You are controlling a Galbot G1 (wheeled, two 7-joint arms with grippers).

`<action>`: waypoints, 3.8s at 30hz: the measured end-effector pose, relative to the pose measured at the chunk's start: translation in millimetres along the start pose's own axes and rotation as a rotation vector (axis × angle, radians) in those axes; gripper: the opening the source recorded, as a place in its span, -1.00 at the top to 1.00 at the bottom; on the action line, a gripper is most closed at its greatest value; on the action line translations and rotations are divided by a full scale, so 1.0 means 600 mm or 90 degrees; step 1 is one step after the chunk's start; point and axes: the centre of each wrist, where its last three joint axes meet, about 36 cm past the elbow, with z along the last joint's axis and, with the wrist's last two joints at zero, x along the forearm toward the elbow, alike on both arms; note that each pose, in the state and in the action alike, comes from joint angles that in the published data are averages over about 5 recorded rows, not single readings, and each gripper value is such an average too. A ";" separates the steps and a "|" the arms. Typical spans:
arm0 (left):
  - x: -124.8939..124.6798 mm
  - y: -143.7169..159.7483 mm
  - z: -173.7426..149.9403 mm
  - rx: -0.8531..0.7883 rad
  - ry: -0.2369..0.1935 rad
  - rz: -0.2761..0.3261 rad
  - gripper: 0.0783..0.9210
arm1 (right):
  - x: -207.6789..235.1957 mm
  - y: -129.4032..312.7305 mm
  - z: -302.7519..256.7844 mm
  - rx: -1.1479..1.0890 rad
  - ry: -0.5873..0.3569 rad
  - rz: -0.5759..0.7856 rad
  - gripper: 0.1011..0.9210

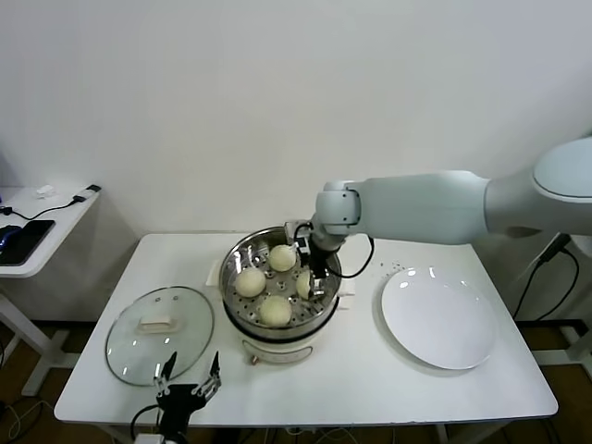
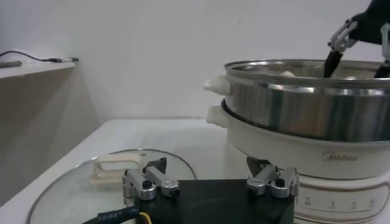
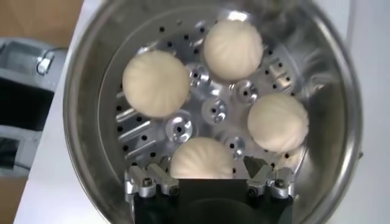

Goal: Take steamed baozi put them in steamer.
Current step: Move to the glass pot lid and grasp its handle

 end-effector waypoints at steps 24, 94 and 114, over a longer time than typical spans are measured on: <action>-0.034 0.041 -0.039 0.036 -0.058 -0.035 -0.77 | 0.129 0.031 0.197 -0.344 -0.314 0.454 -0.76; -0.129 0.203 0.131 -0.967 -0.055 -0.200 -0.77 | -0.347 0.741 0.332 -0.845 -0.429 0.774 -0.76; -0.231 0.225 0.129 -0.997 -0.054 -0.207 -0.77 | -0.335 0.743 0.326 -0.837 -0.412 0.767 -0.76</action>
